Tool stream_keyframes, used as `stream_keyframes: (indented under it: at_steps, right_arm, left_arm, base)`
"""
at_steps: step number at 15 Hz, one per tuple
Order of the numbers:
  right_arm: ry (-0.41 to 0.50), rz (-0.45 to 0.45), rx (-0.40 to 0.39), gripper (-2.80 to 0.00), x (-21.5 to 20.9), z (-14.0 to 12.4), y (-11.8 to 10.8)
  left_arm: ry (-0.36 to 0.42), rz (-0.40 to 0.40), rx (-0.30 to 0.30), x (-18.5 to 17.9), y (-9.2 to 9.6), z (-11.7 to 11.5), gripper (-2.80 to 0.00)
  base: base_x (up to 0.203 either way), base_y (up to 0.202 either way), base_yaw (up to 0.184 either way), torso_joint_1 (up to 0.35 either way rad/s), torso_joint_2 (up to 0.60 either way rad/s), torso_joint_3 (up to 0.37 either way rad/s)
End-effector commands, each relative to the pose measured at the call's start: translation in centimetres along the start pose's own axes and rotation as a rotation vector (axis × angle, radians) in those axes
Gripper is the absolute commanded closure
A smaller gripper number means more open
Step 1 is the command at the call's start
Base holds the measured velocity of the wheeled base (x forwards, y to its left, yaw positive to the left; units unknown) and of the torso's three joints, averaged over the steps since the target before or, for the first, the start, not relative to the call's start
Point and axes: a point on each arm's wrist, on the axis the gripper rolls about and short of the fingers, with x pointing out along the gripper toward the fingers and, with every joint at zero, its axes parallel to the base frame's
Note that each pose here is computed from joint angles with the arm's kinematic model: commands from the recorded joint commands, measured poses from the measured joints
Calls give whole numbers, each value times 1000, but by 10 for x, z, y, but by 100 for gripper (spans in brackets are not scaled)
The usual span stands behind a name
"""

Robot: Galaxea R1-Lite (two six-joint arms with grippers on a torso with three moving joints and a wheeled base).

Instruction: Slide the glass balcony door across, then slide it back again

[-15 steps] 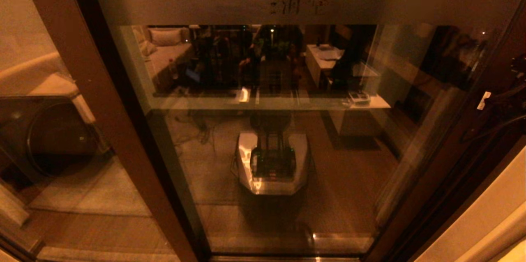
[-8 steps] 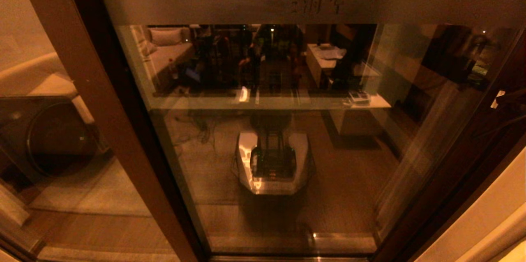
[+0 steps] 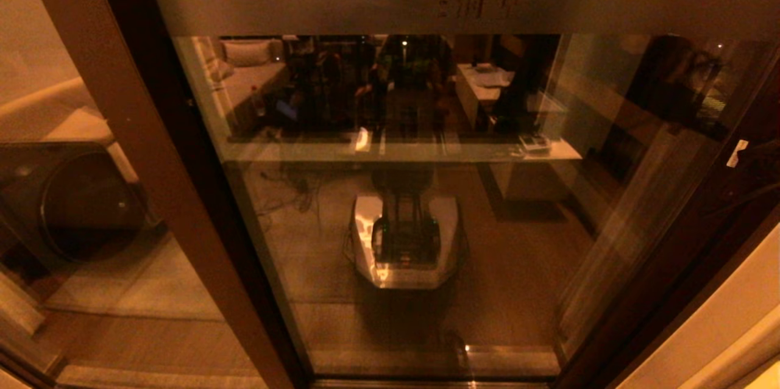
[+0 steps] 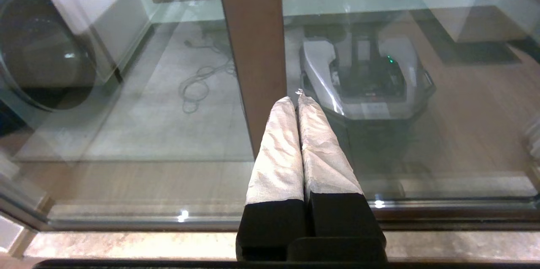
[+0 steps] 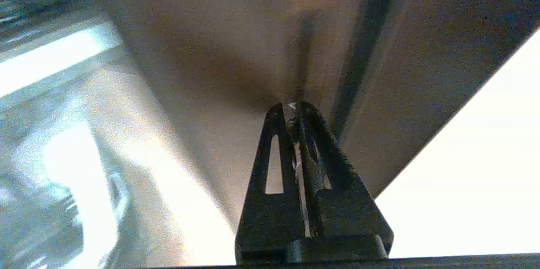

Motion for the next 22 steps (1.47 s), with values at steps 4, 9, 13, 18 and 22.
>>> stream_keyframes:
  at_steps: [4, 9, 13, 18, 22]
  right_arm:
    - [-109, 51, 29, 0, -46, 35, -12]
    - [-169, 545, 115, 0, -113, 59, -26]
    - [-79, 990, 203, 0, -219, 75, -44]
    - [318, 1589, 309, 0, -366, 54, -76]
    - [508, 1891, 376, 0, -439, 50, -144]
  left_arm:
    - [0, 0, 1, 0, 0, 0, 0]
    - [0, 0, 1, 0, 0, 0, 0]
    - [0, 0, 1, 0, 0, 0, 0]
    - [0, 0, 1, 0, 0, 0, 0]
    - [0, 0, 0, 0, 0, 0, 0]
  base:
    - [0, 0, 0, 0, 0, 0]
    - [0, 0, 0, 0, 0, 0]
    - [0, 0, 0, 0, 0, 0]
    - [0, 0, 0, 0, 0, 0]
    - [0, 0, 0, 0, 0, 0]
